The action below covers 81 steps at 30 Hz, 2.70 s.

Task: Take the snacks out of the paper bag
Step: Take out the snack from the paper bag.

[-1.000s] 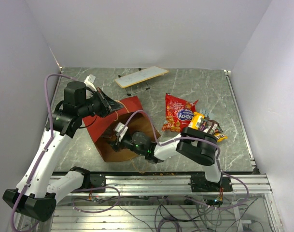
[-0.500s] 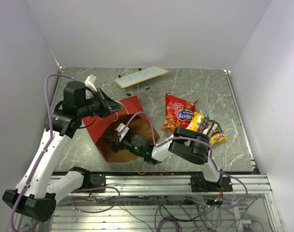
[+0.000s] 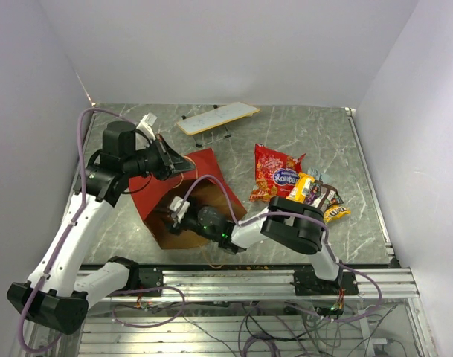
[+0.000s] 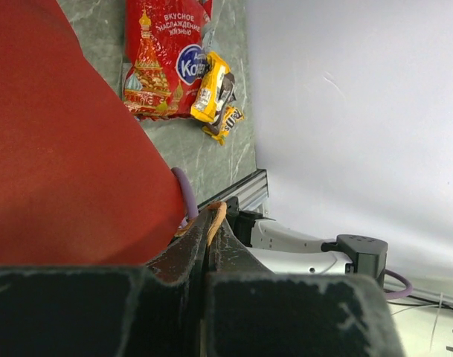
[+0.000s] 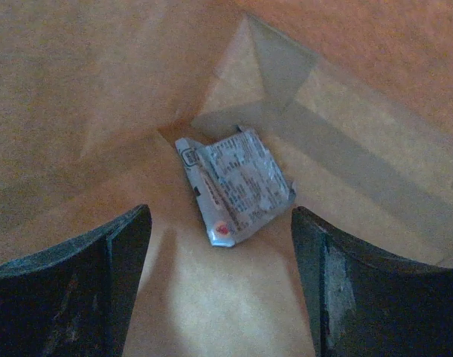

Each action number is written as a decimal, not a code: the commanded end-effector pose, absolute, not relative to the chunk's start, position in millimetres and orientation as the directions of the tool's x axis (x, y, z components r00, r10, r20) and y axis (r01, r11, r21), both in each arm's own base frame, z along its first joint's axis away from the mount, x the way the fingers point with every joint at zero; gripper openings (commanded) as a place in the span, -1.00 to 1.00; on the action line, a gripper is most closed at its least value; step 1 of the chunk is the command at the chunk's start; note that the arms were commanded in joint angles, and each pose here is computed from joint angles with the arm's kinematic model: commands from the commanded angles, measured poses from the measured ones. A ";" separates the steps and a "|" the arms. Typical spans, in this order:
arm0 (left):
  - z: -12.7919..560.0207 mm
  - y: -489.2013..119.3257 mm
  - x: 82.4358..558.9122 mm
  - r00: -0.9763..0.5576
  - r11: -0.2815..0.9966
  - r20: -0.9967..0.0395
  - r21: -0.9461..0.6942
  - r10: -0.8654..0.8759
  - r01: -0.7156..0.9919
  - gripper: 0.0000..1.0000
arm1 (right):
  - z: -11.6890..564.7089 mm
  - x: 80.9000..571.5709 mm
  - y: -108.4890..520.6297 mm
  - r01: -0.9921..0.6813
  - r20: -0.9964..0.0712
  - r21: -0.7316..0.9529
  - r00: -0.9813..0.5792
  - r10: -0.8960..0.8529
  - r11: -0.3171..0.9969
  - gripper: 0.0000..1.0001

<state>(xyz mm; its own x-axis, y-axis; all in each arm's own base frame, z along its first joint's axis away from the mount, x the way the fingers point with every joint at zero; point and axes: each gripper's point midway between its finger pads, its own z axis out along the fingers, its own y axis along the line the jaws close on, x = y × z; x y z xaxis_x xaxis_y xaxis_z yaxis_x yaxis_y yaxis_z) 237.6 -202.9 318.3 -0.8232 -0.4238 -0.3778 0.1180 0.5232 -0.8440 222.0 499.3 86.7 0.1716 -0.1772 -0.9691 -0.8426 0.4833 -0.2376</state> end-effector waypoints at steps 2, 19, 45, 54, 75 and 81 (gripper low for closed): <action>331.3 -203.7 231.9 -0.822 0.517 -0.424 -0.834 -0.381 0.192 -0.86 | 86.4 221.4 523.2 -0.804 -0.858 -0.503 0.420 -0.295 0.318 0.48; 340.4 -200.7 231.1 -0.808 0.521 -0.432 -0.833 -0.400 0.187 -0.86 | 67.1 208.8 492.2 -0.604 -0.536 -0.796 0.727 -0.429 -0.029 0.24; 341.4 -201.3 224.3 -0.824 0.497 -0.384 -0.855 -0.417 0.148 -0.86 | 57.5 287.4 525.1 -0.558 -0.523 -0.825 0.700 -0.487 0.085 0.19; 341.9 -196.4 218.4 -0.815 0.506 -0.386 -0.852 -0.433 0.134 -0.86 | 58.6 293.2 535.0 -0.572 -0.537 -0.818 0.725 -0.432 0.059 0.01; 333.0 -174.8 210.7 -0.762 0.565 -0.395 -0.824 -0.514 0.046 -0.86 | 86.2 281.9 534.0 -0.628 -0.590 -0.776 0.692 -0.416 0.056 -1.00; 329.8 -167.0 211.0 -0.732 0.579 -0.408 -0.815 -0.545 0.023 -0.86 | 100.3 254.7 513.2 -0.675 -0.634 -0.737 0.669 -0.388 0.040 -1.00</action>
<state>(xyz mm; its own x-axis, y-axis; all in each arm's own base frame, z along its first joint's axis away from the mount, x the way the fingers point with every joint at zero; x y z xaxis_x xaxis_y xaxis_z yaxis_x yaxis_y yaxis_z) 209.7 -175.6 329.1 -0.7672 -0.5091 -0.3902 0.0409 0.5682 -0.8219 275.2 521.6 71.2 0.6794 -0.4425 -0.5854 -0.6437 0.0235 -0.7649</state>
